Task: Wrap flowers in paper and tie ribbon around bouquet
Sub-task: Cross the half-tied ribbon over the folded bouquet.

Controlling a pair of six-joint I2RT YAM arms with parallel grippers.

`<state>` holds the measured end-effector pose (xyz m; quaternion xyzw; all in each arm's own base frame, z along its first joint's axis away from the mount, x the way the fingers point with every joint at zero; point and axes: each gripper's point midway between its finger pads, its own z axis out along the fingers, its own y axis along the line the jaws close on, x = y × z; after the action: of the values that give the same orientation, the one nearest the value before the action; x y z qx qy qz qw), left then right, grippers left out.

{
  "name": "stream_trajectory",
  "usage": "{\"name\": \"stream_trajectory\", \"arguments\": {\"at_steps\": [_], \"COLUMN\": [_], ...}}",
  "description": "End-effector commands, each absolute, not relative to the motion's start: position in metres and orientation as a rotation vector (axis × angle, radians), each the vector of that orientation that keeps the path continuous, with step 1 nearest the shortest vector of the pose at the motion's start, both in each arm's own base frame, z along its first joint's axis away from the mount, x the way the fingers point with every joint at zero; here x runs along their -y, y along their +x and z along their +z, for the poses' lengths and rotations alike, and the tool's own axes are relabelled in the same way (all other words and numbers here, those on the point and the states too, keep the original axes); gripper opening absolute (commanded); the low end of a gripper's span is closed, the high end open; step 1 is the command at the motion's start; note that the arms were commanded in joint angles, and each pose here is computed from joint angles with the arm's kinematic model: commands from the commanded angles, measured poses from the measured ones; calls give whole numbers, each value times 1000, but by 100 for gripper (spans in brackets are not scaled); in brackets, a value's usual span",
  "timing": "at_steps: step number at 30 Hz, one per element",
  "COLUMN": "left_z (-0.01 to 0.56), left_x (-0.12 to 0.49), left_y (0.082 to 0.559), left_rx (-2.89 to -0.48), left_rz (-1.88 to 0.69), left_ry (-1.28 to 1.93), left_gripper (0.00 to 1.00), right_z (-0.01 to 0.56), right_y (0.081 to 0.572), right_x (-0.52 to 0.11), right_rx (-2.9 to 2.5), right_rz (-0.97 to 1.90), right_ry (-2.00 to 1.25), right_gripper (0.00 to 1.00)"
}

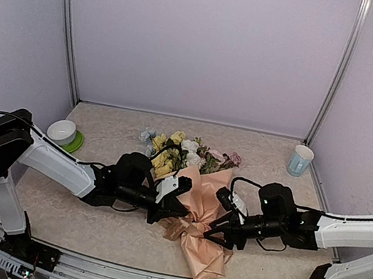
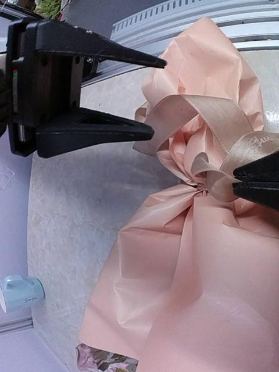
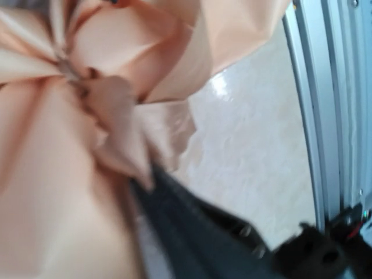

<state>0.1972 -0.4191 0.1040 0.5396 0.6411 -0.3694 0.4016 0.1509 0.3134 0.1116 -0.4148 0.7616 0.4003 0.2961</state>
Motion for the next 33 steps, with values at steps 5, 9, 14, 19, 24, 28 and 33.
{"name": "stream_trajectory", "arguments": {"at_steps": [5, 9, 14, 19, 24, 28, 33], "left_z": [117, 117, 117, 115, 113, 114, 117], "left_x": [421, 419, 420, 422, 420, 420, 421], "left_y": [190, 190, 186, 182, 181, 181, 179], "left_rx": [-1588, -1590, -1589, -1596, -1603, -1602, -1592], "left_rz": [-959, -959, -974, -987, -999, -1006, -1029], "left_ry": [1363, 1360, 1364, 1366, 1355, 1344, 1338], "left_gripper": [0, 0, 0, 0, 0, 0, 0], "right_z": [88, 84, 101, 129, 136, 131, 115], "right_y": [151, 150, 145, 137, 140, 155, 167], "right_x": [-324, -330, -336, -342, -360, -370, -375], "right_rx": [-2039, -2042, -1994, -1941, -1938, -1972, -2051], "right_rz": [929, 937, 1004, 1121, 1224, 1198, 1152], "right_ry": [-1225, -1248, -1235, -1178, -1055, -971, -871], "right_gripper": [41, 20, 1, 0, 0, 0, 0]}}
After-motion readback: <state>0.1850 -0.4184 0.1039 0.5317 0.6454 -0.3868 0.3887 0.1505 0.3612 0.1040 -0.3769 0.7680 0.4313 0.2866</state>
